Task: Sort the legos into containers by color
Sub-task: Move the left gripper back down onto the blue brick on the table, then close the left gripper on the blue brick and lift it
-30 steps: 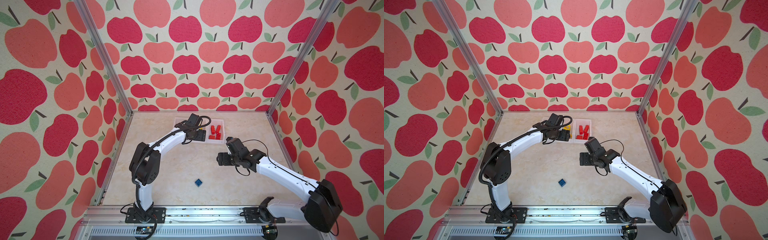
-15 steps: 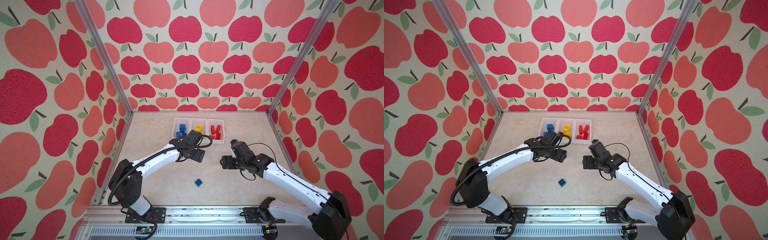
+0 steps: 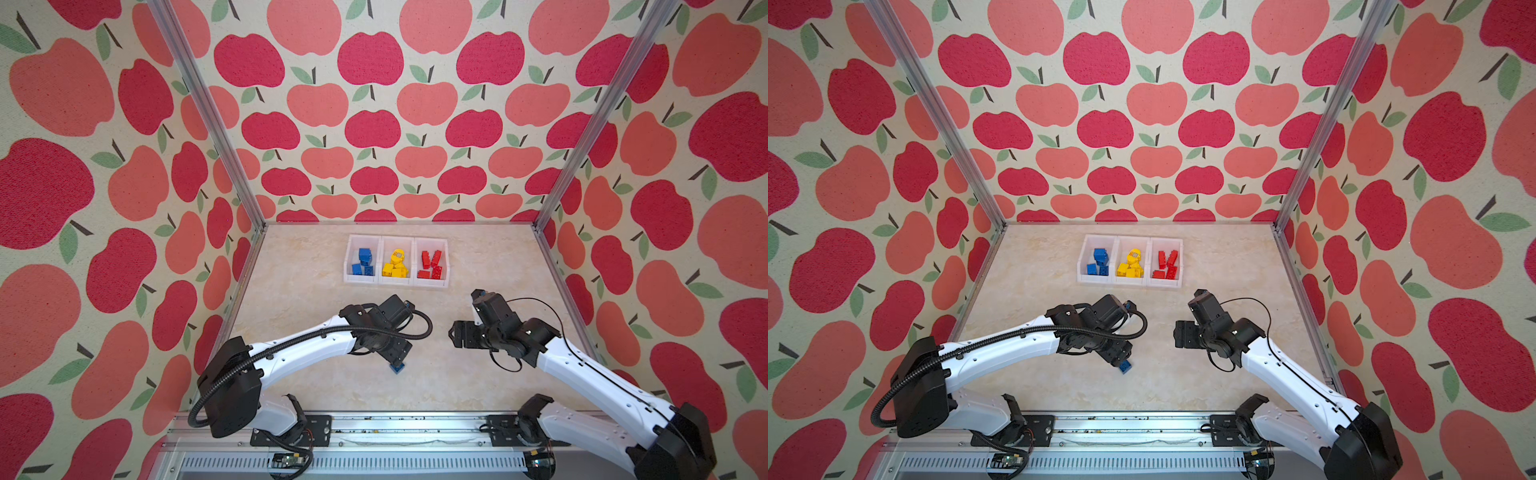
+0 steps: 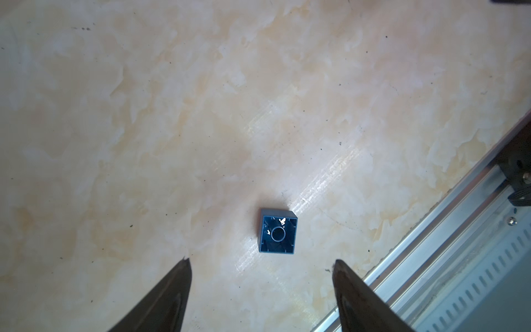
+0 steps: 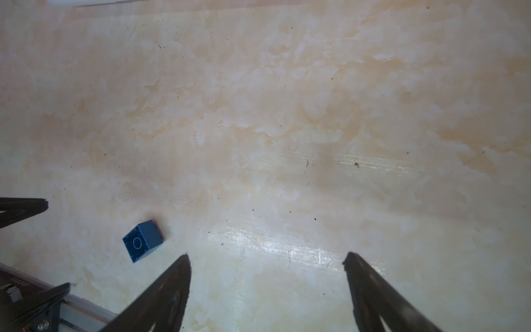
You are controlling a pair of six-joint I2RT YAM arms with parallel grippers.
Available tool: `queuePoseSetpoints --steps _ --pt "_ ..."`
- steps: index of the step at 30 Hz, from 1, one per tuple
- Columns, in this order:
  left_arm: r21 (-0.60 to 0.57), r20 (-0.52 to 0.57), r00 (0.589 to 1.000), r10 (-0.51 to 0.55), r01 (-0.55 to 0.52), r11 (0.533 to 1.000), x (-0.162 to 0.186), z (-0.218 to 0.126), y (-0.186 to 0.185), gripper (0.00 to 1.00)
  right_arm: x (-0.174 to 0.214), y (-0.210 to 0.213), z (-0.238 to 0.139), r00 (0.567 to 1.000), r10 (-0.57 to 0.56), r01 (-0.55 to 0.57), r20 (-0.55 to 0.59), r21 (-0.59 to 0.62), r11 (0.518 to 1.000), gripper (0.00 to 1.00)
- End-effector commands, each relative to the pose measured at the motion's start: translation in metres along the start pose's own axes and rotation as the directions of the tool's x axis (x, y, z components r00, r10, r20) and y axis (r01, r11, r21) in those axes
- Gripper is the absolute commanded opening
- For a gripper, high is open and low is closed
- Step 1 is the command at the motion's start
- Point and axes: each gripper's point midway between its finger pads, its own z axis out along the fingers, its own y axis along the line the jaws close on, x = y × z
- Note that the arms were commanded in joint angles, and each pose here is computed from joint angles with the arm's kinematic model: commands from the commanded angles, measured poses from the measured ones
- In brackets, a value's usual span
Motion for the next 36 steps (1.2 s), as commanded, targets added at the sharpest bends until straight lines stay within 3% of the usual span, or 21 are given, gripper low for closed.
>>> queuePoseSetpoints --steps 1,11,36 --pt "0.006 -0.080 0.996 0.025 -0.024 1.000 0.018 0.006 -0.006 0.77 0.010 -0.008 -0.002 0.999 0.029 -0.029 -0.025 0.009 1.000 0.86" --pt "0.004 -0.205 0.975 0.091 -0.092 0.996 0.032 0.036 -0.021 0.73 0.011 -0.011 -0.005 0.999 0.038 -0.038 -0.013 0.006 0.999 0.87" --pt "-0.039 -0.219 0.974 0.053 -0.063 0.997 0.029 0.074 -0.015 0.50 0.009 -0.015 -0.003 0.998 0.061 -0.061 -0.008 -0.005 0.998 0.87"
